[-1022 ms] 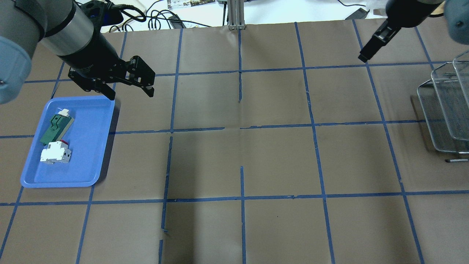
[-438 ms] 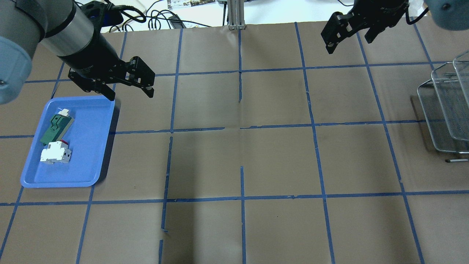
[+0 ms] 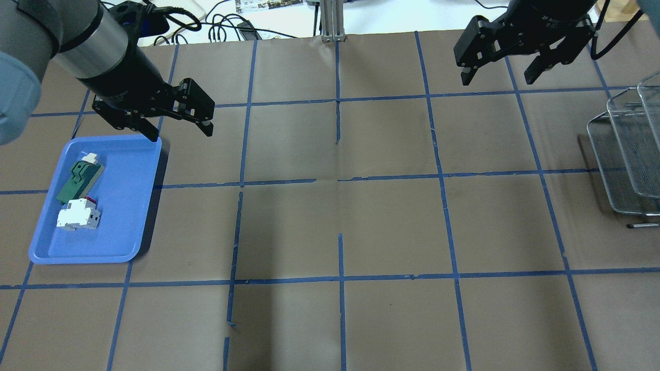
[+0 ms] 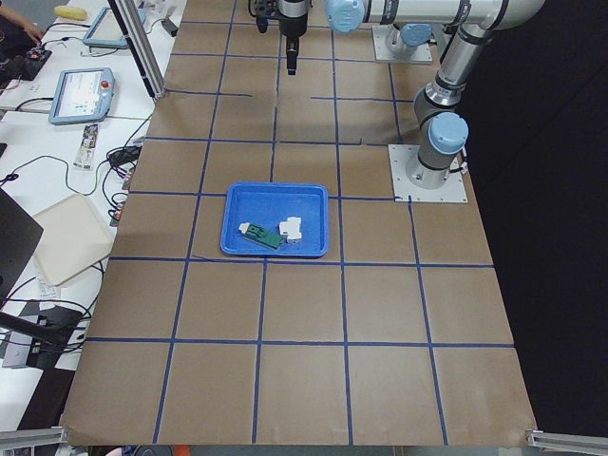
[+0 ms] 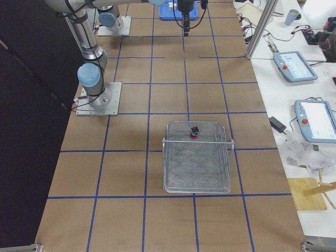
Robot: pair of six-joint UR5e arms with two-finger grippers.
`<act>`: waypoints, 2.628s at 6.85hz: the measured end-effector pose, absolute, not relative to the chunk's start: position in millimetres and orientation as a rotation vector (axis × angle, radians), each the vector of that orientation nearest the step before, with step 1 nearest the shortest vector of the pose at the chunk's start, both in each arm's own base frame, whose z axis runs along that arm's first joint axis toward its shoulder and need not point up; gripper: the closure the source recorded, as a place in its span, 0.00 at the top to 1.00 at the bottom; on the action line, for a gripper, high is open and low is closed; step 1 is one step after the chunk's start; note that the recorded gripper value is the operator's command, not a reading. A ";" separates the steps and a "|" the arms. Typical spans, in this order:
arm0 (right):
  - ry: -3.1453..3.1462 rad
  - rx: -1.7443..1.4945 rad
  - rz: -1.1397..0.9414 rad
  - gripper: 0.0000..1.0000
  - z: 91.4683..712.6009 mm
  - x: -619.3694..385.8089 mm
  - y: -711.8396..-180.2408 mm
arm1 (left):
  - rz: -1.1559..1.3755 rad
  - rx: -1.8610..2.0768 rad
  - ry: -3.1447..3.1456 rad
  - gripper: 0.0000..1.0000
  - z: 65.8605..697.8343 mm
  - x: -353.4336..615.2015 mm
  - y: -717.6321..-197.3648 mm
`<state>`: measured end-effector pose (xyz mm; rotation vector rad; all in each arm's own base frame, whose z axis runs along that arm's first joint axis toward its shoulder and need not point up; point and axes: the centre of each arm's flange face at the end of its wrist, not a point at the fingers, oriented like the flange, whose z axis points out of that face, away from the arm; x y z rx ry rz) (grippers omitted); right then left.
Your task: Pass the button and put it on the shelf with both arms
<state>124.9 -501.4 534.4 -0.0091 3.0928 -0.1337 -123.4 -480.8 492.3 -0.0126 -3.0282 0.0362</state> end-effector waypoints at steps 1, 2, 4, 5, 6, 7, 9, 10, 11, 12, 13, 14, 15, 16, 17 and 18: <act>3.109 -0.002 -0.148 1.00 520.4 122.4 -504.1 | 0.039 0.025 -3.060 1.00 494.8 -119.8 -485.2; 3.112 0.001 -0.156 1.00 514.5 121.2 -506.7 | 0.042 0.072 -3.089 1.00 496.6 -117.0 -489.2; 3.119 0.018 -0.140 1.00 517.1 117.2 -507.8 | 0.053 0.114 -3.099 1.00 498.4 -118.7 -494.2; 3.135 0.018 -0.106 1.00 519.9 115.8 -507.5 | 0.057 0.115 -3.098 1.00 498.3 -120.1 -495.0; 3.164 0.017 -0.049 1.00 514.1 113.4 -507.4 | 0.063 0.113 -3.098 1.00 498.5 -121.2 -495.4; 3.182 0.018 -0.015 1.00 507.8 111.9 -507.2 | 0.070 0.109 -3.098 1.00 497.9 -122.0 -495.6; 3.180 0.014 -0.057 1.00 521.9 112.6 -505.8 | 0.072 0.089 -3.100 1.00 495.8 -124.2 -493.3; 3.174 0.012 -0.072 1.00 527.2 113.8 -504.4 | 0.070 0.081 -3.100 1.00 494.9 -124.6 -492.2; 3.171 0.011 -0.073 1.00 527.9 114.1 -504.1 | 0.067 0.078 -3.100 1.00 493.9 -124.9 -492.1; 3.171 0.011 -0.071 1.00 527.3 114.0 -504.0 | 0.067 0.078 -3.101 1.00 493.9 -125.0 -492.2; 3.171 0.011 -0.067 1.00 526.0 113.9 -503.6 | 0.068 0.081 -3.101 1.00 494.2 -125.0 -492.2; 3.170 0.011 -0.064 1.00 524.0 114.0 -503.6 | 0.072 0.082 -3.101 1.00 495.4 -125.0 -492.4; 3.172 0.013 -0.062 1.00 523.1 114.1 -503.8 | 0.075 0.084 -3.100 1.00 496.6 -125.1 -492.6; 3.174 0.015 -0.060 1.00 522.1 113.9 -504.4 | 0.076 0.086 -3.100 1.00 497.2 -125.1 -492.3; 3.173 0.016 -0.059 1.00 521.4 113.9 -504.9 | 0.081 0.087 -3.100 1.00 498.9 -125.1 -491.8; 3.172 0.015 -0.060 1.00 522.0 113.9 -504.5 | 0.082 0.085 -3.101 1.00 499.2 -125.0 -492.3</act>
